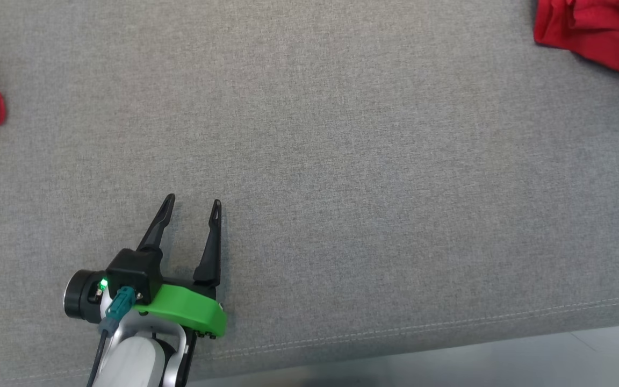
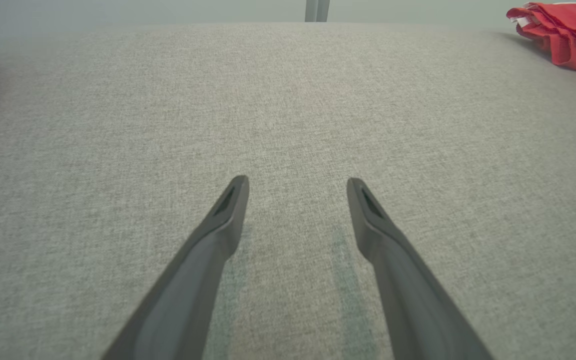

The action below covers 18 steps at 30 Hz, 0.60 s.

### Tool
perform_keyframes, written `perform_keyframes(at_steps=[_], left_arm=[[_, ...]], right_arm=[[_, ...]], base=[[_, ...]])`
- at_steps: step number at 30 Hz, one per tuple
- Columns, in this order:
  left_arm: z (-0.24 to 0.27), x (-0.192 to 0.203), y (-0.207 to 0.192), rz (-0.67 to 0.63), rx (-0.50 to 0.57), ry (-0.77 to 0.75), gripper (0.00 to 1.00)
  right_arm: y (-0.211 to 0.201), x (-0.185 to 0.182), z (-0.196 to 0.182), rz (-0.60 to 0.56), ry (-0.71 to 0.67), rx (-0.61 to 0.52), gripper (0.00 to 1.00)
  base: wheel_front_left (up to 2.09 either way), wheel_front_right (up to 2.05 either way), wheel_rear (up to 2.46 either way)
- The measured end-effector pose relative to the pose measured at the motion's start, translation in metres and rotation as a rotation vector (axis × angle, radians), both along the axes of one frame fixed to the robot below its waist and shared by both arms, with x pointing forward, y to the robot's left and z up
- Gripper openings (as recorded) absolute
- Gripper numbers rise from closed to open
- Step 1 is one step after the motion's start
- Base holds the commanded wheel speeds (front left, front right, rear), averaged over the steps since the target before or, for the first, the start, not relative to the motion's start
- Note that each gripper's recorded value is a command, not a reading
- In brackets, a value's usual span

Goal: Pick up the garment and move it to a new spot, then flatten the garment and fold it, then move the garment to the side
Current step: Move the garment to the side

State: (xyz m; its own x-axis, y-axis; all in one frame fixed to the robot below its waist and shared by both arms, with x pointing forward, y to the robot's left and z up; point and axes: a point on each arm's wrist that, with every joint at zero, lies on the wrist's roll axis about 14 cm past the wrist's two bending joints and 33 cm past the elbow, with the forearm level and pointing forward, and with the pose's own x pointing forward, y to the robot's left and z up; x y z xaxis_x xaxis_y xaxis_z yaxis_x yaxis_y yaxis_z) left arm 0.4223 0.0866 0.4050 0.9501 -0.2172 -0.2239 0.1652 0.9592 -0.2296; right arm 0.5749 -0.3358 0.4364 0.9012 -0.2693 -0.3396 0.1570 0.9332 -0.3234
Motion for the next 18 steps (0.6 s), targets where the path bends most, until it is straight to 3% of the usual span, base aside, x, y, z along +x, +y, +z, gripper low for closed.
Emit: perform_keyframes(at_steps=[11, 18], left_arm=[[0.042, 0.010, -0.009, -0.022, -0.012, -0.132, 1.00], [0.078, 0.016, -0.004, 0.012, -0.036, -0.232, 1.00]], right_arm=[[0.076, 0.012, 0.078, 0.210, -0.264, 0.130, 1.00], [0.123, -0.013, 0.090, 0.288, -0.308, 0.263, 1.00]], base=[[0.00, 0.00, 0.00], [0.00, 0.00, 0.00]])
